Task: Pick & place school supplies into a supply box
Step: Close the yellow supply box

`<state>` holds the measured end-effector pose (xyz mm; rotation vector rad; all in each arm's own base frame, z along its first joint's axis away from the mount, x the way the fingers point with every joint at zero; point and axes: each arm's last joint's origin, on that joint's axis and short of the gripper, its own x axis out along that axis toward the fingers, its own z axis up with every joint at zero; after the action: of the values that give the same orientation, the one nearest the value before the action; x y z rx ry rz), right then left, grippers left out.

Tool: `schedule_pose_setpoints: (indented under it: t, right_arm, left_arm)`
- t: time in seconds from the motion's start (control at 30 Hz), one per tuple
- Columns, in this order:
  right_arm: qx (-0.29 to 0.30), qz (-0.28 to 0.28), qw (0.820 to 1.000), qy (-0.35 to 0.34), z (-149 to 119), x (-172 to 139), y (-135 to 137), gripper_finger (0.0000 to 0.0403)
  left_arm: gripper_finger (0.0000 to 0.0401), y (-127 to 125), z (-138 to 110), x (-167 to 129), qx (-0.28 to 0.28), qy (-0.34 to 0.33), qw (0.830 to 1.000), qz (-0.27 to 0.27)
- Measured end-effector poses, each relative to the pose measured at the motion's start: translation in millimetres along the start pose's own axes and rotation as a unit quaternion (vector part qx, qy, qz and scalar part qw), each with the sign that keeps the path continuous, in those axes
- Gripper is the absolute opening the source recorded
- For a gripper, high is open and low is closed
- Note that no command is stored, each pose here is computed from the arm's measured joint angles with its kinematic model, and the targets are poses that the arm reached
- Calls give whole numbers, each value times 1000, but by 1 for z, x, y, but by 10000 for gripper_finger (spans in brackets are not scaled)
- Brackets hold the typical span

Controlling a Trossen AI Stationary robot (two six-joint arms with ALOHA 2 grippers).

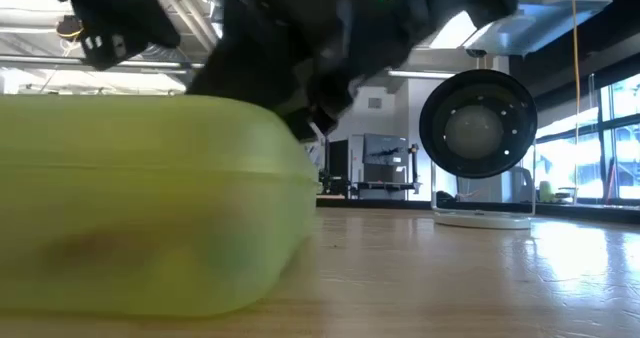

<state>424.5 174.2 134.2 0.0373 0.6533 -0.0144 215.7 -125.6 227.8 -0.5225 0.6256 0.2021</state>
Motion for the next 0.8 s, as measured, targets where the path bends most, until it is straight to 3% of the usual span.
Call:
schedule_pose_setpoints:
  t: [0.2, 0.4, 0.8]
  right_arm:
    - [-6, -10, 999, 36, 12, 4, 5, 351]
    - [-12, -6, 998, 66, 6, 5, 4, 351]
    - [3, -2, 997, 80, -1, 11, 4, 351]
  left_arm:
    - [3, -3, -2, 0, 13, 44, 998, -42]
    - [3, -1, -5, 0, 24, 69, 997, -38]
    - [3, -6, -4, 6, 38, 43, 997, -50]
